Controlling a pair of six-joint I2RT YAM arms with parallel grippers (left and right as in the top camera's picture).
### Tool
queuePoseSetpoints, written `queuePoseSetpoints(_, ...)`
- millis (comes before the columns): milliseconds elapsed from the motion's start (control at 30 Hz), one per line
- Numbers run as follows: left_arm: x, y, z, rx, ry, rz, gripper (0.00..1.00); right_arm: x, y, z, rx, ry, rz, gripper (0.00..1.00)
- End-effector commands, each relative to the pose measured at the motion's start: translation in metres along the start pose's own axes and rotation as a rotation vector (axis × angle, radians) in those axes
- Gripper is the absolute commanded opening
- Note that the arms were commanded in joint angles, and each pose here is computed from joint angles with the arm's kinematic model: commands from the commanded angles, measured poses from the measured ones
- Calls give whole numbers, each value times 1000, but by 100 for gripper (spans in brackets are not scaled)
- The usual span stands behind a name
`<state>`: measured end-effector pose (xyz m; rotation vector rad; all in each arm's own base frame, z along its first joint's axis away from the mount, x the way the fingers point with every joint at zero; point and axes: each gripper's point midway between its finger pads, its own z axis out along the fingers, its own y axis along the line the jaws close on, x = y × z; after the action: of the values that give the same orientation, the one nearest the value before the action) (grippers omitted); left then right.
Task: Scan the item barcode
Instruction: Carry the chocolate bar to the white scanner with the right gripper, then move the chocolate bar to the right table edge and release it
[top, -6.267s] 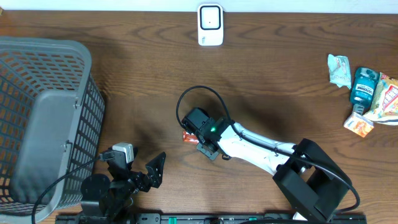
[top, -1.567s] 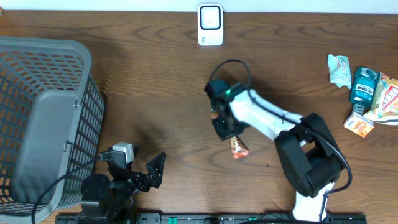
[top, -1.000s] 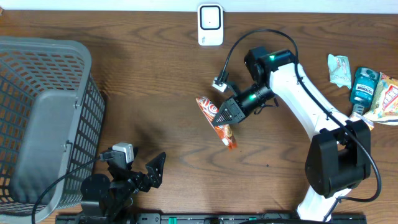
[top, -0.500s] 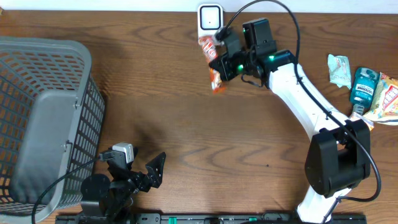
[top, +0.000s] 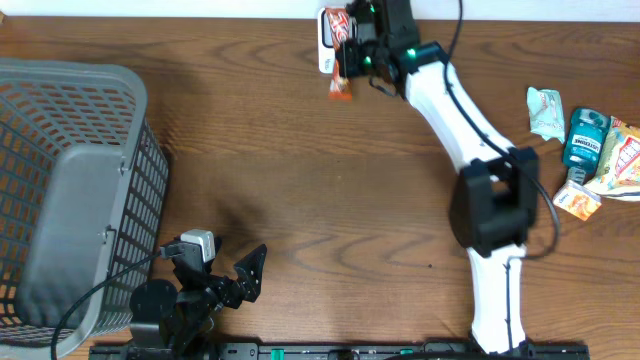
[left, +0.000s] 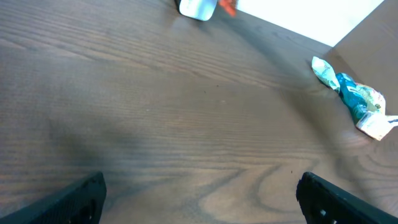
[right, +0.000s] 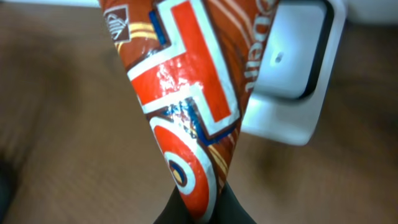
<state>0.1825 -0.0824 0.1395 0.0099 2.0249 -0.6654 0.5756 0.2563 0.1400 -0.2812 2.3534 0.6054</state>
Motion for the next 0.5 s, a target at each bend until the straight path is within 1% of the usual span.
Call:
queuePoseSetpoints(0, -2, 0, -1, -5, -8, 0, 98, -18, -20, 22, 75, -40, 55, 1)
queuePoseSetpoints(100, -2, 0, -1, -5, -8, 0, 98, -22, -29, 44, 75, -51, 99, 1)
queuePoseSetpoints(233, -2, 0, -1, -5, -8, 0, 98, -20, -38, 54, 103, -51, 133, 1)
queuePoseSetpoints(367, -2, 0, -1, -5, -8, 0, 98, -15, -39, 49, 122, -20, 143, 1)
queuePoseSetpoints(467, -2, 0, -1, -5, -8, 0, 98, -8, -42, 39, 139, 34, 156, 1)
